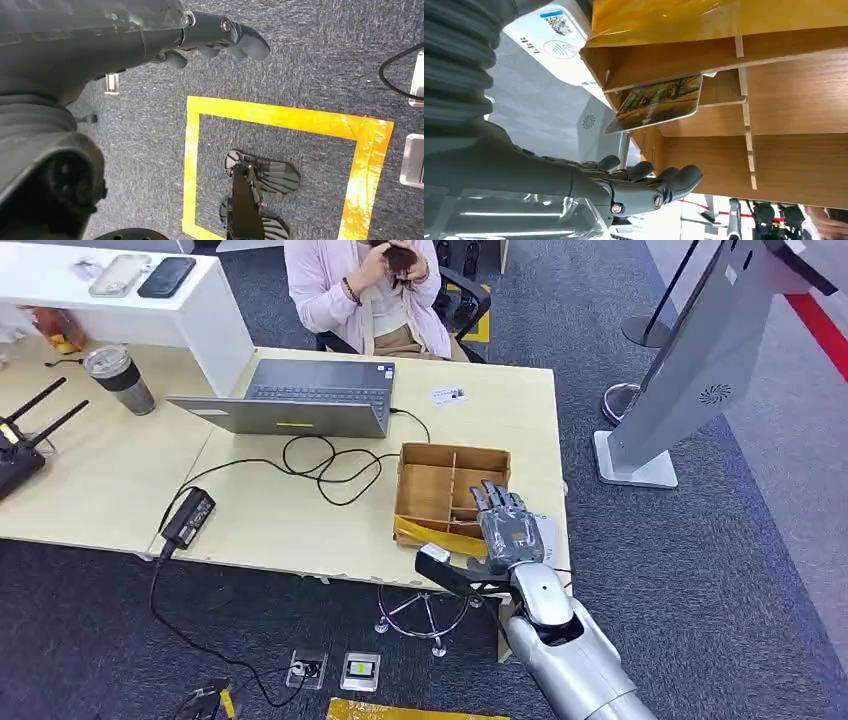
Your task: Pass the card to the sensor for recognition and then transmit it.
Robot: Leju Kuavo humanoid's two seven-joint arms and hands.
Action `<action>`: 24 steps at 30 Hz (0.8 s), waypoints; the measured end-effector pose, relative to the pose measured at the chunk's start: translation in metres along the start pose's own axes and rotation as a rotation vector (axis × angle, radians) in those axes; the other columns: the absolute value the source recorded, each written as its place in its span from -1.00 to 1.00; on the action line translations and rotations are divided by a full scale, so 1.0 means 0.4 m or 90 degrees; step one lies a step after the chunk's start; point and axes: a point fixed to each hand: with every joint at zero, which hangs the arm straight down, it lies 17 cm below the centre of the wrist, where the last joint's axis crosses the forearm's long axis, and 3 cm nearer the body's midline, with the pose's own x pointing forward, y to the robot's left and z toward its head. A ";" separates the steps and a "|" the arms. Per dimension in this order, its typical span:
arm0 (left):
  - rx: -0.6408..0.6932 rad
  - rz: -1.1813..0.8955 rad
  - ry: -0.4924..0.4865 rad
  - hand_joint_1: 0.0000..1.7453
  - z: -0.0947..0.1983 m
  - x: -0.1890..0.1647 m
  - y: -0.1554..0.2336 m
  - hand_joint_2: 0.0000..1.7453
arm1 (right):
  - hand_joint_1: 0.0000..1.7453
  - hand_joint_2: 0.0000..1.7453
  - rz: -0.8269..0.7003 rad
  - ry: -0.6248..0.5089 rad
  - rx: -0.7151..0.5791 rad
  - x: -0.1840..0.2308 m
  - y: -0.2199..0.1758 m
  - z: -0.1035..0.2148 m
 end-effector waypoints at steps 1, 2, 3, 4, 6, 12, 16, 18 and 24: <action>0.000 0.000 0.000 -1.00 0.000 0.000 0.000 -1.00 | -1.00 1.00 0.000 0.000 0.000 0.000 0.000 0.000; 0.000 0.000 0.000 -1.00 0.000 0.000 0.000 -1.00 | -1.00 1.00 0.000 0.000 0.001 0.000 0.000 0.000; 0.000 0.000 0.000 -1.00 0.000 0.000 0.000 -1.00 | -1.00 1.00 0.000 0.000 0.001 0.000 0.001 0.000; 0.000 0.000 0.000 -1.00 0.000 0.000 0.000 -1.00 | -1.00 1.00 0.000 0.000 0.001 0.000 0.001 0.000; 0.000 0.000 0.000 -1.00 0.000 0.000 0.000 -1.00 | -0.04 1.00 0.002 0.000 0.001 0.000 0.001 0.000; 0.000 0.000 -0.001 -1.00 0.000 0.001 0.000 -1.00 | 1.00 1.00 0.008 0.000 -0.002 -0.001 -0.002 0.000; 0.000 0.000 -0.001 -1.00 0.000 0.002 0.000 -1.00 | 1.00 1.00 0.007 -0.002 -0.004 -0.002 -0.003 0.000; 0.000 0.000 -0.001 -1.00 0.000 0.002 0.000 -1.00 | 1.00 1.00 0.008 -0.004 -0.006 -0.002 -0.004 0.000; 0.000 0.000 -0.002 -1.00 0.000 0.003 0.000 -1.00 | 1.00 1.00 0.007 -0.005 -0.010 -0.002 -0.007 -0.001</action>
